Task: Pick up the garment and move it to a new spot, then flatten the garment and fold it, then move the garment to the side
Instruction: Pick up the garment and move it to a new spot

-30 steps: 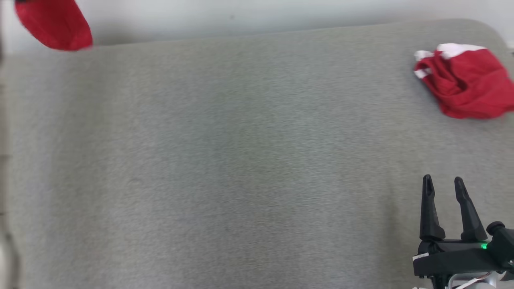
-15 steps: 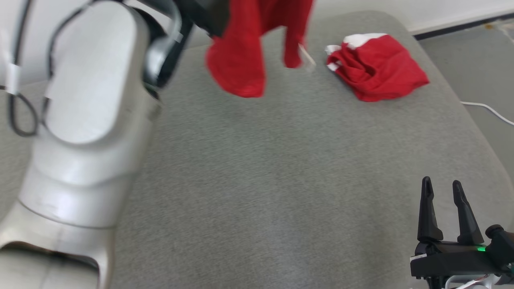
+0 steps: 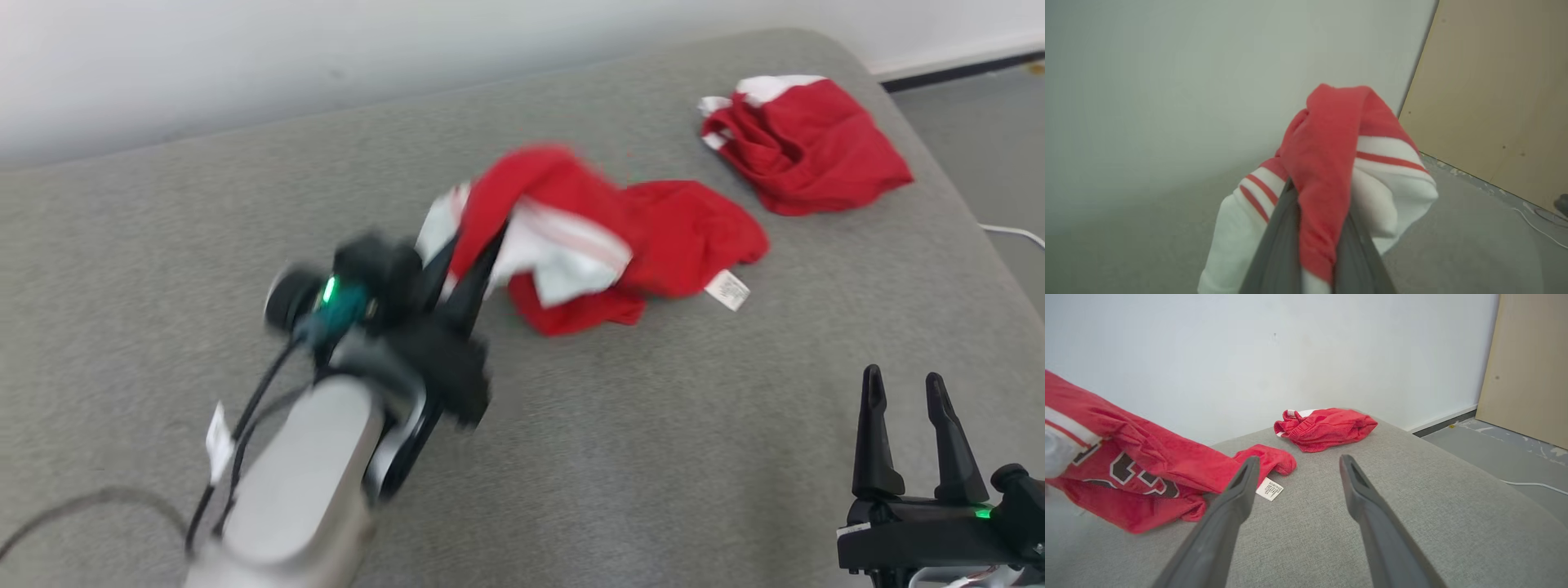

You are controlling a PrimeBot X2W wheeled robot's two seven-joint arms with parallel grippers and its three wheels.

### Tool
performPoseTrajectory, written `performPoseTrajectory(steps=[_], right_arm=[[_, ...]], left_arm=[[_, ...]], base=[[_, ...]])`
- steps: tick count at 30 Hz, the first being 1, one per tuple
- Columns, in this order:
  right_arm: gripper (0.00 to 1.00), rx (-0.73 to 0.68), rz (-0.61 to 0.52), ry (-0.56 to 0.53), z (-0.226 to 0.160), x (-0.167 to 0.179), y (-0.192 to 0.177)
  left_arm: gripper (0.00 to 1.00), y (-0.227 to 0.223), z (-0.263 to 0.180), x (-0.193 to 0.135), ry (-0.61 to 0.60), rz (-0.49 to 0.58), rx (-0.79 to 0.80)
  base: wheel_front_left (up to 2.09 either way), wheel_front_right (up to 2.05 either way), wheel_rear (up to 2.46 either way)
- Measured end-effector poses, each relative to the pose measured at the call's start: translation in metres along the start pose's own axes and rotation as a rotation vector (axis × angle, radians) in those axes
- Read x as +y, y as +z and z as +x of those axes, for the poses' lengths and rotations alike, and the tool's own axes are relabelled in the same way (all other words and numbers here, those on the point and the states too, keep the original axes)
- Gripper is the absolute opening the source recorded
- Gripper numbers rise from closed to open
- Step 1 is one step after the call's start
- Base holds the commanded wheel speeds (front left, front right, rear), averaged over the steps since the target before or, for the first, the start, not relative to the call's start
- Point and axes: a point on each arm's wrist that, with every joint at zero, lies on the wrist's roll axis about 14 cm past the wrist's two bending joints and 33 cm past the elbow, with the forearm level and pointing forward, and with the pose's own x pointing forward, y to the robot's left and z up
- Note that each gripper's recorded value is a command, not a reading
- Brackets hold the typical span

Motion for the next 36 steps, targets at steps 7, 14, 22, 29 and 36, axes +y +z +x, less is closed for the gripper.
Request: performPoseTrajectory(steps=[7,14,22,29,36], right_arm=[[1.0,0.018,0.006,0.077,0.013,0.025,-0.009],[1.0,0.031,0.008,0.126,0.015,0.039,-0.013],[1.0,0.014,0.009,0.167,0.011,0.048,-0.007],[1.0,-0.013,0.015,0.218,0.006,0.063,0.003],[1.0,-0.027,0.015,0.263,0.001,0.075,0.008]], left_arm=[[0.0,-0.072,-0.086,0.055,0.213,-0.012,0.178],[1.0,-0.092,-0.134,0.075,0.323,-0.023,0.238],[1.0,-0.036,-0.153,0.089,0.417,0.008,0.042],[1.0,0.012,-0.2,0.109,0.555,0.093,-0.076],[1.0,0.033,-0.26,0.112,0.713,0.123,-0.141]], base=[[0.0,0.0,0.0],[0.0,0.0,0.0],[0.0,0.0,0.0],[0.0,0.0,0.0],[0.0,0.0,0.0]])
